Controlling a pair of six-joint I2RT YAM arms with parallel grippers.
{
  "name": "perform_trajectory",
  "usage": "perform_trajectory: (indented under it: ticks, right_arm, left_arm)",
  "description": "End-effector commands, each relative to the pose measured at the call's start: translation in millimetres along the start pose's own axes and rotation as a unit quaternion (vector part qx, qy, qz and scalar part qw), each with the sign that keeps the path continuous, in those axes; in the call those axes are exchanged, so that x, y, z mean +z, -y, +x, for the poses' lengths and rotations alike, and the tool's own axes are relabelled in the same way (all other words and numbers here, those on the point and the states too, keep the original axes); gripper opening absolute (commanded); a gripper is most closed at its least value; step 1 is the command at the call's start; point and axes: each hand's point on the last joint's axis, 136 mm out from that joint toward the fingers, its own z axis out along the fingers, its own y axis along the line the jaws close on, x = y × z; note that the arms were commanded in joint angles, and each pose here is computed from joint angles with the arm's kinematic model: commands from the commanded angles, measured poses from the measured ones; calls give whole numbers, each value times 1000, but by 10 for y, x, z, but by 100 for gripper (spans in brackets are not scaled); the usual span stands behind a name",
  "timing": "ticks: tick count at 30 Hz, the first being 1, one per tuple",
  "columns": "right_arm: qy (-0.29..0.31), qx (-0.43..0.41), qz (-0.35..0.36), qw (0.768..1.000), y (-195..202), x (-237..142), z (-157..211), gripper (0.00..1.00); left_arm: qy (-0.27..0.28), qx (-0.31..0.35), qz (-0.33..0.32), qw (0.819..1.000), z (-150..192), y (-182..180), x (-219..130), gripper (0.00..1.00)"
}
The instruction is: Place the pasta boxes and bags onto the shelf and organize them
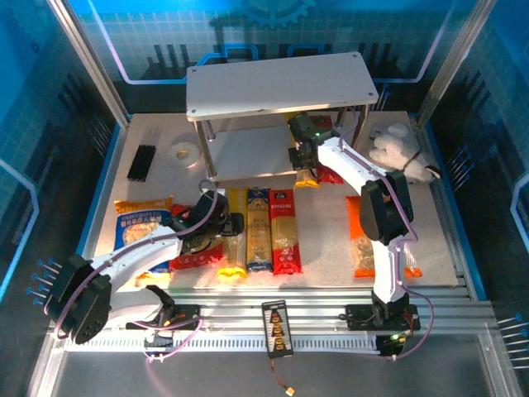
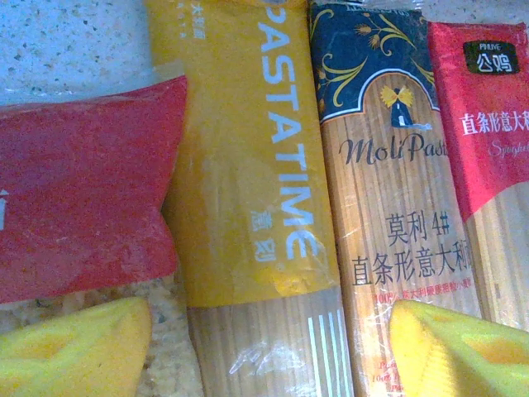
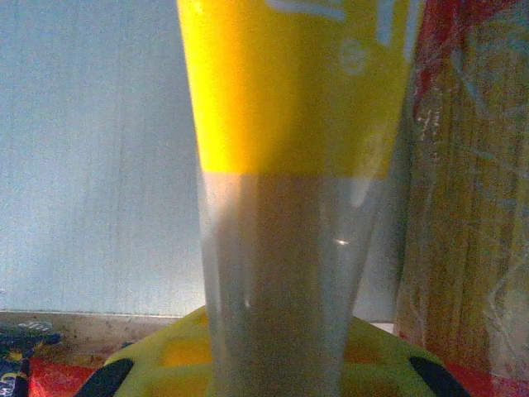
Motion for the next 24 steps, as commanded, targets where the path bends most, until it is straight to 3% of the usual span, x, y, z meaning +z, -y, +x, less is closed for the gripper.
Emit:
perform_trajectory:
  ticks: [1,3,7,15,24]
  right_arm:
    - [63,30,9,998,127,-66,-387,0]
    - [61,32,11,998,150,-49,-400,0]
    - [59,36,8,998,175,-19,-406,25]
    - [55,41,2,998,175,30,-408,36]
    - [62,48,-29,996,107,-51,-480,68]
  left_arm:
    - [5,7,4,1000,-87,28,-81,77]
    - [4,7,4,1000,-92,30,-83,77]
    - [4,9,4,1000,-100,35,-88,77]
    - [5,9,5,1000,-122,44,-106,77]
    - [4,7,10,1000,-99,45,-138,77]
